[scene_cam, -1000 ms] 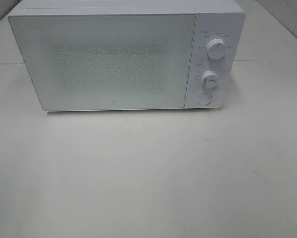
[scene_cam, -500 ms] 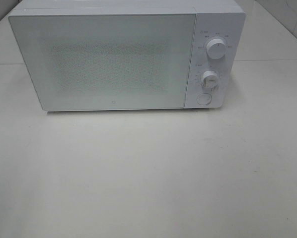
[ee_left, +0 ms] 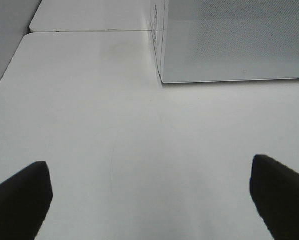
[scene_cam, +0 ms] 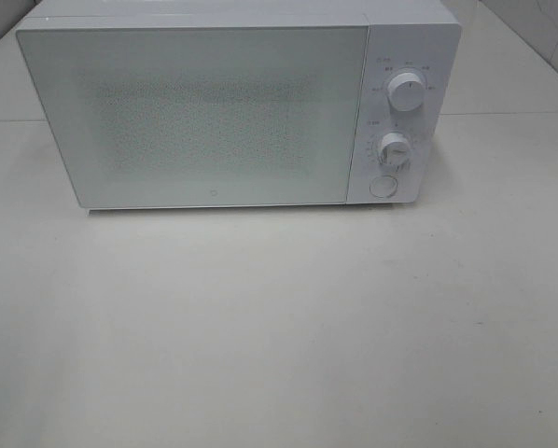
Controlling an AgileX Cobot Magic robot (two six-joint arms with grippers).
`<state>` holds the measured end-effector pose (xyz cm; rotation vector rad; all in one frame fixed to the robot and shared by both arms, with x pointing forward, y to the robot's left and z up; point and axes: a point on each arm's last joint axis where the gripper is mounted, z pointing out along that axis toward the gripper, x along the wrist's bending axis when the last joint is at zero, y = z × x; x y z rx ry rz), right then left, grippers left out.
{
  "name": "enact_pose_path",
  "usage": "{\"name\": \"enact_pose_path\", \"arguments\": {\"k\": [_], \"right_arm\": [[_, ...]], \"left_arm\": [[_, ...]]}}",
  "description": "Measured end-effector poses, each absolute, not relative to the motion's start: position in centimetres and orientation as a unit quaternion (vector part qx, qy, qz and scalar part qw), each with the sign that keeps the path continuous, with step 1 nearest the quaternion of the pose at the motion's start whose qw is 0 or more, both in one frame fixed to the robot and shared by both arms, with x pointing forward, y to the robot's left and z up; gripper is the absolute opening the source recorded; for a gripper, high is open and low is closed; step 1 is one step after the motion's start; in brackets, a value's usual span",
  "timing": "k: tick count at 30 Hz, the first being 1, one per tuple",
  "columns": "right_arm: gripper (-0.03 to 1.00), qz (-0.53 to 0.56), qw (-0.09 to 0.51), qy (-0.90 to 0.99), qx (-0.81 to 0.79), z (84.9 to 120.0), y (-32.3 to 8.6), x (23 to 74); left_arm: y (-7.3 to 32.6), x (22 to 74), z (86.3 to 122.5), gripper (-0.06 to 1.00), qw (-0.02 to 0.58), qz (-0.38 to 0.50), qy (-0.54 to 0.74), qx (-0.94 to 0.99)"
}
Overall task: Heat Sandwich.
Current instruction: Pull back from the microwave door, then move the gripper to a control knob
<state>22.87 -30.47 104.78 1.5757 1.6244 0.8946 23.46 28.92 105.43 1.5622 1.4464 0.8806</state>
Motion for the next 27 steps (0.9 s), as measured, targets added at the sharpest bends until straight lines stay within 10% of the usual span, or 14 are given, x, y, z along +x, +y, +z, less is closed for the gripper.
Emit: {"name": "enact_pose_path", "arguments": {"k": [27], "right_arm": [[0.76, 0.349, 0.349, 0.623, 0.606, 105.63, -30.44, 23.23]], "left_arm": [[28.92, 23.46, 105.43, 0.99, 0.407, 0.349, 0.574, 0.619]]}}
